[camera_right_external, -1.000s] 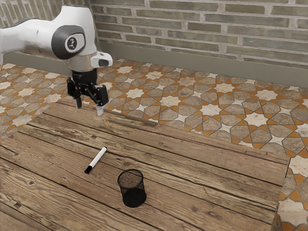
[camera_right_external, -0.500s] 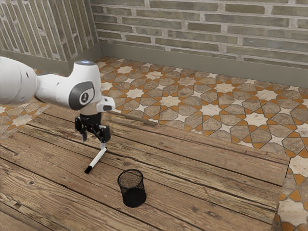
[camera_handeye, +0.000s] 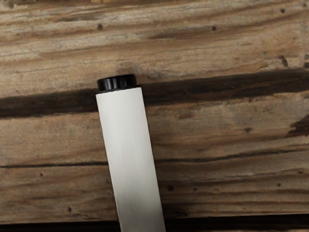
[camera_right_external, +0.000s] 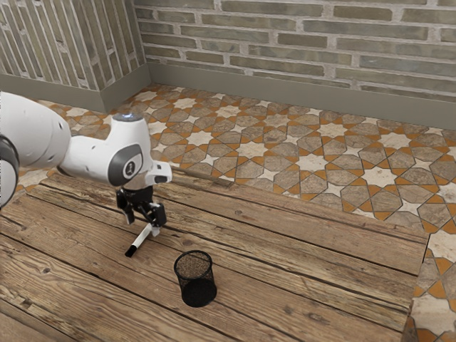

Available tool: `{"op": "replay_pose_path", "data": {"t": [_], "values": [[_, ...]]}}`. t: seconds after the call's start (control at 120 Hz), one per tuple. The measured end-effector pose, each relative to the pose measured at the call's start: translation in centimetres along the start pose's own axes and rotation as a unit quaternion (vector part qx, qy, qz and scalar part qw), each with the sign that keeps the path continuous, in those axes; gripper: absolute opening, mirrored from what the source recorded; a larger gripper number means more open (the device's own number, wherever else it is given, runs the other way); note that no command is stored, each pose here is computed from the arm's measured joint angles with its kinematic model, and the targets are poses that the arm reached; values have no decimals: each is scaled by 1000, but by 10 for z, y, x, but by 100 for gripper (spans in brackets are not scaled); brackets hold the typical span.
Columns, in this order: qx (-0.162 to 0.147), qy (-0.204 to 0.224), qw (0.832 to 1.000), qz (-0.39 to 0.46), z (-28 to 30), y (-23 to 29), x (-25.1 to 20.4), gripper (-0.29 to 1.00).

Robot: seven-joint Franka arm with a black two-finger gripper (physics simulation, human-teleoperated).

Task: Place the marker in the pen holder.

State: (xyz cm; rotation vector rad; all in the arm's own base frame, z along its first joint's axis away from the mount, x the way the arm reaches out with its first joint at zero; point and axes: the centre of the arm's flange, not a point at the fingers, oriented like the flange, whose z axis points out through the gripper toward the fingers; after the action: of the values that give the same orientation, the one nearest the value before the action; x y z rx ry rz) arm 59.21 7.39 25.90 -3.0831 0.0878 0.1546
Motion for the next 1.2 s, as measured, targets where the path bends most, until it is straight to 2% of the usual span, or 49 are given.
{"op": "replay_pose_path", "data": {"t": [0.4,0.783,0.9,1.2], "values": [[-3,3,1000,-7,8,-1,9,70],[-4,1,1000,-9,11,-1,10,62],[-4,1,1000,-9,11,-1,10,53],[-4,3,1000,-10,10,-2,10,19]]}}
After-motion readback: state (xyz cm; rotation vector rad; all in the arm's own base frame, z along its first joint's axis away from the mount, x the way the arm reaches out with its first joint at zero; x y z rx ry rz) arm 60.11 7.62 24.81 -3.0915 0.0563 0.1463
